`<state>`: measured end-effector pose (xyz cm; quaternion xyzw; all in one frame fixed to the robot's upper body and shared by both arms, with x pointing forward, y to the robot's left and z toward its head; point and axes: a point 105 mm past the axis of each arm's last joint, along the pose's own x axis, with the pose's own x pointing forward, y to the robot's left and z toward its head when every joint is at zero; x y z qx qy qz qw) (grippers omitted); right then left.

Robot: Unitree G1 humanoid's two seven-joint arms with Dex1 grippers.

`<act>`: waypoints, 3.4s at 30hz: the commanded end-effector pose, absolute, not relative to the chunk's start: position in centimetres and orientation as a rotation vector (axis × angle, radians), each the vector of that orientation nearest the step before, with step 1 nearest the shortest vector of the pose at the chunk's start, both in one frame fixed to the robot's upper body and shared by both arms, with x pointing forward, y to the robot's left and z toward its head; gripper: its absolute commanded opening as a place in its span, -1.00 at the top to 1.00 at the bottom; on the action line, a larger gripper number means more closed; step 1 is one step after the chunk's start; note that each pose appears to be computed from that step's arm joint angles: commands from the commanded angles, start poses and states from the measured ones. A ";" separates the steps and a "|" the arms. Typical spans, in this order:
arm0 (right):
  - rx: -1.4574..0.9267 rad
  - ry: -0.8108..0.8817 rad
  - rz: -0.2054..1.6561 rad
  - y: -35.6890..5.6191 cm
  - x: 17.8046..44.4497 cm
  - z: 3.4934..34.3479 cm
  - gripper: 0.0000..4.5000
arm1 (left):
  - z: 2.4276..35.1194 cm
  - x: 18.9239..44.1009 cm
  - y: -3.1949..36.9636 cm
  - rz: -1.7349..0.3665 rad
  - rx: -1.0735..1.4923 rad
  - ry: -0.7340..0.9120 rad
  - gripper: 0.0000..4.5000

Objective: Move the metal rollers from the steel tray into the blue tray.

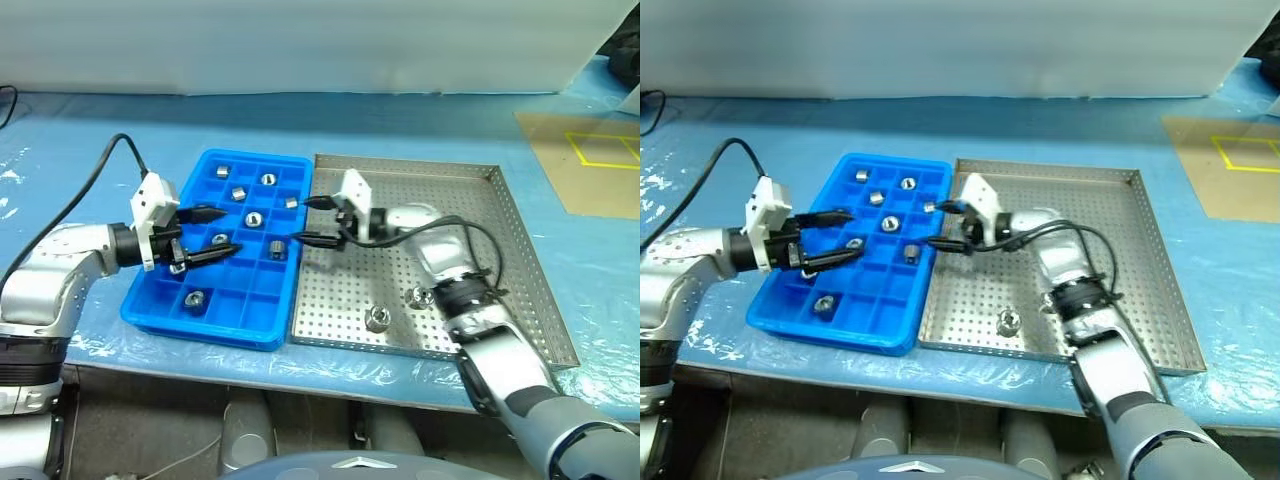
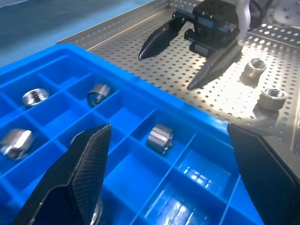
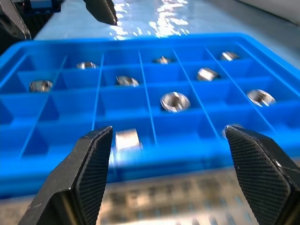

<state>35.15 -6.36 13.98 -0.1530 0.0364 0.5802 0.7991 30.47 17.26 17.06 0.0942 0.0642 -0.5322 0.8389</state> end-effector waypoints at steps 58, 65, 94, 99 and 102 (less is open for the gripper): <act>-0.369 -0.056 1.383 0.8 31.9 16.7 0.27 | 20.0 32.1 21.2 -1.079 0.282 0.105 -0.88; -0.332 -0.074 1.635 5.7 30.6 16.0 0.27 | 20.3 26.6 24.3 -0.923 0.252 0.164 -0.88; -0.326 -0.059 1.603 6.4 32.3 13.0 -0.19 | 17.8 23.9 21.8 -0.858 0.158 0.174 -0.88; -0.353 -0.049 1.553 5.7 32.7 12.8 -0.77 | 17.7 24.8 21.4 -0.892 0.161 0.172 -0.88; -0.334 -0.106 1.517 5.3 33.1 14.3 -0.77 | 17.7 25.3 21.0 -0.926 0.160 0.167 -0.88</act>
